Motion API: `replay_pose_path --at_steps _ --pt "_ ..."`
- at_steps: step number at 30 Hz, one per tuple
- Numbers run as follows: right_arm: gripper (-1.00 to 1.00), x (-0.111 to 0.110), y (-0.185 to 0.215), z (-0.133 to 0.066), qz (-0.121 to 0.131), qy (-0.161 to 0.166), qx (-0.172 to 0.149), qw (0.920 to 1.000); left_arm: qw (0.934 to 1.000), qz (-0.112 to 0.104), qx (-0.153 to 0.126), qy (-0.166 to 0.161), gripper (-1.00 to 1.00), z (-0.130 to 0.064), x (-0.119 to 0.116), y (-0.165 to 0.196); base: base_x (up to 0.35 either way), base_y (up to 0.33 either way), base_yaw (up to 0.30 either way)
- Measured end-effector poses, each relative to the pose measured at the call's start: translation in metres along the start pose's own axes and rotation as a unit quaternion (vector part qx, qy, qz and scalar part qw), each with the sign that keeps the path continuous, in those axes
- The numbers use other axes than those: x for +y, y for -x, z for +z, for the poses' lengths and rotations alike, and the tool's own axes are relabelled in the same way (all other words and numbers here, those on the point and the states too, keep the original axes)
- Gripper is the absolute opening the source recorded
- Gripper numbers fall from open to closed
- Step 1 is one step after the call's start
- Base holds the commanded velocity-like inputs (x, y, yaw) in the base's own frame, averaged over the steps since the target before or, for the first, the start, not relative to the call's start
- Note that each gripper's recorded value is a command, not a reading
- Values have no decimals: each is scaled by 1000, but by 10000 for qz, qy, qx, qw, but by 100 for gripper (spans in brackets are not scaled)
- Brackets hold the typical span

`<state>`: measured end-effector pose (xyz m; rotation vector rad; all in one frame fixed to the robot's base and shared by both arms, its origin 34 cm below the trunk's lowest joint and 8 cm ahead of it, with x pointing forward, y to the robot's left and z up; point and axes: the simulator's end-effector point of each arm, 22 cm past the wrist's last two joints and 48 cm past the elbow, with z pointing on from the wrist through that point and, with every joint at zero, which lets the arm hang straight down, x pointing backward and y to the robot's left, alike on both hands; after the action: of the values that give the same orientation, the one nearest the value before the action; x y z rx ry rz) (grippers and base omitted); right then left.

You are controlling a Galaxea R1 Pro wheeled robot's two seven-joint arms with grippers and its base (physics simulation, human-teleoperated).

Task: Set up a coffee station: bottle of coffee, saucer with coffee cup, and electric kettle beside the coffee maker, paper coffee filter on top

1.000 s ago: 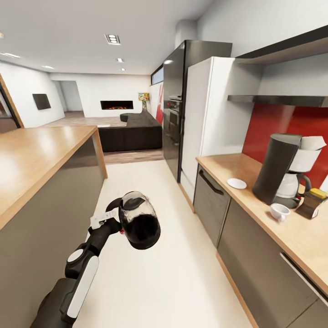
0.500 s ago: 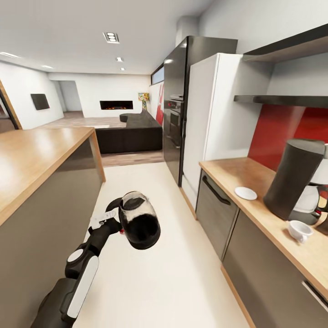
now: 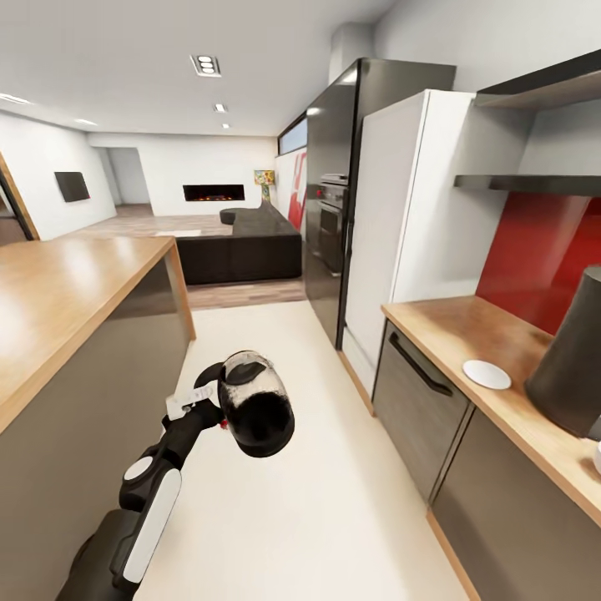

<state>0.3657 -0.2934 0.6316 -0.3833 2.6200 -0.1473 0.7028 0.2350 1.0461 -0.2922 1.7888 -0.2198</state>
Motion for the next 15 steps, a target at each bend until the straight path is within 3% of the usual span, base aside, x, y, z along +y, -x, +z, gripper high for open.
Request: replay_pose_path --at_steps 10,15 --pt "100 0 0 0 0 0 2 10000 10000 -6 1 -4 -100 0 0 0 306 182 -3" --pt "100 0 0 0 0 -1 7 10000 10000 -4 2 -6 -100 0 -1 0 306 182 -166"
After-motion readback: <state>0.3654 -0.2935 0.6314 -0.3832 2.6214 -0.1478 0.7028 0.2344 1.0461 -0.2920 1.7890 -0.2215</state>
